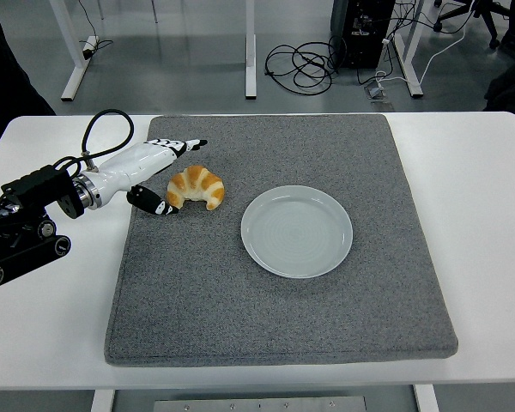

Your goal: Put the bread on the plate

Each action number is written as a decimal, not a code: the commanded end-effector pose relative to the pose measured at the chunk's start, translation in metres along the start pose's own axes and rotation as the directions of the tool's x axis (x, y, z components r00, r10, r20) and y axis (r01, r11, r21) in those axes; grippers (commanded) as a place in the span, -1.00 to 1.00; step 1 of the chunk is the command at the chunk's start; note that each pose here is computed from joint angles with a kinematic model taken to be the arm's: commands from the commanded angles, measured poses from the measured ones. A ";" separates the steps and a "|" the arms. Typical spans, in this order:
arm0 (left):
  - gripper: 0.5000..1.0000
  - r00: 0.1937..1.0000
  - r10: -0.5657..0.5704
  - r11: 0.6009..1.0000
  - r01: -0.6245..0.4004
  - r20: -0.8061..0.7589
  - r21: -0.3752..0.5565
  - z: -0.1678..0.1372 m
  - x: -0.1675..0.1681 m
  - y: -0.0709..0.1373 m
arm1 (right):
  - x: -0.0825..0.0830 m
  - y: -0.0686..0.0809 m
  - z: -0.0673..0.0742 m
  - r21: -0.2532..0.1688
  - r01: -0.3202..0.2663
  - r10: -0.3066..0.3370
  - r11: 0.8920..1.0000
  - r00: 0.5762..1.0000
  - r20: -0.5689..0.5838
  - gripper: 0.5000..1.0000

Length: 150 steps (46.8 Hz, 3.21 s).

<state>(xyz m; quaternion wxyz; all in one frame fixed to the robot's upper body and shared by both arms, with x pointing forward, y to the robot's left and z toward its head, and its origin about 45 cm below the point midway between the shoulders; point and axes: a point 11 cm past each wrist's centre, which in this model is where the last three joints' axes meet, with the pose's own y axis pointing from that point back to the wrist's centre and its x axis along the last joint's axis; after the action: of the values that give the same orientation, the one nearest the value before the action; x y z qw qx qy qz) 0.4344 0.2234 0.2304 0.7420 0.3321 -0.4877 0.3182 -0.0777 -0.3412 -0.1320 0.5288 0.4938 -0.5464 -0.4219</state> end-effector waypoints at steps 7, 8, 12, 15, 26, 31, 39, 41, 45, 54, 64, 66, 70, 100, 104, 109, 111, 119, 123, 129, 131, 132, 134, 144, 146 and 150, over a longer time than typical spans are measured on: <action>0.88 1.000 0.014 1.000 -0.014 0.010 0.022 -0.004 -0.004 -0.011 | 0.000 0.000 0.000 0.000 0.000 0.000 1.000 1.000 0.000 1.00; 0.88 1.000 0.021 0.999 -0.021 0.012 0.024 -0.005 -0.004 -0.012 | 0.000 0.000 0.000 0.000 0.000 0.000 1.000 1.000 0.000 1.00; 0.88 0.999 0.036 0.999 -0.036 0.016 0.020 -0.006 -0.004 -0.016 | 0.000 0.000 0.000 0.000 0.000 0.000 1.000 1.000 0.000 1.00; 0.88 0.999 0.037 0.999 -0.037 0.014 0.007 -0.003 -0.005 -0.019 | 0.000 0.000 0.000 0.000 0.000 0.000 1.000 1.000 0.000 1.00; 0.88 0.999 0.047 0.999 -0.047 0.007 0.008 0.000 -0.007 -0.025 | 0.000 0.000 0.000 0.000 0.000 0.000 1.000 1.000 0.000 1.00; 0.89 0.999 0.051 0.998 -0.051 0.001 0.023 -0.001 -0.011 -0.030 | 0.000 0.000 0.000 0.000 0.000 0.000 1.000 1.000 0.000 1.00; 0.89 0.998 0.048 0.998 -0.047 -0.028 0.040 -0.003 -0.018 -0.031 | 0.000 0.000 0.000 0.000 0.000 0.000 1.000 1.000 0.000 1.00; 0.89 0.998 0.049 0.998 -0.048 -0.029 0.041 -0.003 -0.018 -0.031 | 0.000 0.000 0.000 0.000 0.000 0.000 1.000 1.000 0.000 1.00; 0.89 0.998 0.049 0.998 -0.047 -0.029 0.039 -0.002 -0.018 -0.032 | 0.000 0.000 0.000 0.000 0.000 0.000 1.000 1.000 0.000 1.00; 0.89 0.999 0.049 0.998 -0.048 -0.024 0.047 -0.003 -0.020 -0.035 | 0.000 0.000 0.000 0.000 0.000 0.000 1.000 1.000 0.000 1.00; 0.86 1.000 0.027 0.998 -0.026 -0.011 0.065 -0.009 -0.029 -0.033 | 0.000 0.000 0.000 0.000 0.000 0.000 1.000 1.000 0.000 1.00; 0.79 1.000 0.025 0.997 -0.024 -0.007 0.069 -0.010 -0.029 -0.033 | 0.000 0.000 0.000 0.000 0.000 0.000 1.000 1.000 0.000 1.00; 0.59 1.000 0.021 0.997 -0.020 -0.012 0.075 -0.010 -0.033 -0.034 | 0.000 0.000 0.000 0.000 0.000 0.000 1.000 1.000 0.000 1.00; -1.00 0.998 0.067 0.998 -0.067 -0.015 -0.002 0.002 -0.004 -0.044 | 0.000 0.000 0.000 0.000 0.000 0.000 1.000 1.000 0.000 1.00; -1.00 0.997 0.080 0.997 -0.080 -0.001 -0.007 0.003 0.007 -0.045 | 0.000 0.000 0.000 0.000 0.000 0.000 1.000 1.000 0.000 1.00; -1.00 0.994 0.106 0.994 -0.106 0.019 -0.019 0.007 0.026 -0.050 | 0.000 0.000 0.000 0.000 0.000 0.000 1.000 1.000 0.000 1.00; -1.00 0.993 0.115 0.993 -0.114 0.026 -0.023 0.007 0.032 -0.051 | 0.000 0.000 0.000 0.000 0.000 0.000 1.000 1.000 0.000 1.00; -1.00 0.981 0.176 0.984 -0.173 0.078 -0.040 0.012 0.080 -0.054 | 0.000 0.000 0.000 0.000 0.000 0.000 1.000 1.000 0.000 1.00; -1.00 0.971 0.217 0.976 -0.211 0.104 -0.061 0.021 0.117 -0.057 | 0.000 0.000 0.000 0.000 0.000 0.000 1.000 1.000 0.000 1.00; -1.00 0.953 0.272 0.961 -0.261 0.138 -0.092 0.037 0.173 -0.057 | 0.000 0.000 0.000 0.000 0.000 0.000 1.000 1.000 0.000 1.00; -1.00 0.950 0.277 0.959 -0.265 0.142 -0.099 0.041 0.180 -0.058 | 0.000 0.000 0.000 0.000 0.000 0.000 1.000 1.000 0.000 1.00; -1.00 0.950 0.278 0.959 -0.265 0.144 -0.102 0.042 0.182 -0.058 | 0.000 0.000 0.000 0.000 0.000 0.000 1.000 1.000 0.000 1.00; -1.00 0.950 0.277 0.959 -0.264 0.145 -0.103 0.043 0.184 -0.058 | 0.000 0.000 0.000 0.000 0.000 0.000 1.000 1.000 0.000 1.00; -1.00 0.953 0.268 0.961 -0.256 0.143 -0.101 0.043 0.180 -0.059 | 0.000 0.000 0.000 0.000 0.000 0.000 1.000 1.000 0.000 1.00; -1.00 0.954 0.265 0.962 -0.253 0.141 -0.101 0.043 0.179 -0.059 | 0.000 0.000 0.000 0.000 0.000 0.000 1.000 1.000 0.000 1.00; -1.00 0.955 0.263 0.963 -0.251 0.138 -0.101 0.043 0.177 -0.060 | 0.000 0.000 0.000 0.000 0.000 0.000 1.000 1.000 0.000 1.00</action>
<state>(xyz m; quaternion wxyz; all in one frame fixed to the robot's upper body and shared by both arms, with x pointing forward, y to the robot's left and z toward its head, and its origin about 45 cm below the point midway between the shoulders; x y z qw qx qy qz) 0.5170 0.1812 0.3993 0.6672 0.2582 -0.5952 0.3660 -0.0777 -0.3412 -0.1320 0.5288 0.4938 -0.5464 -0.4219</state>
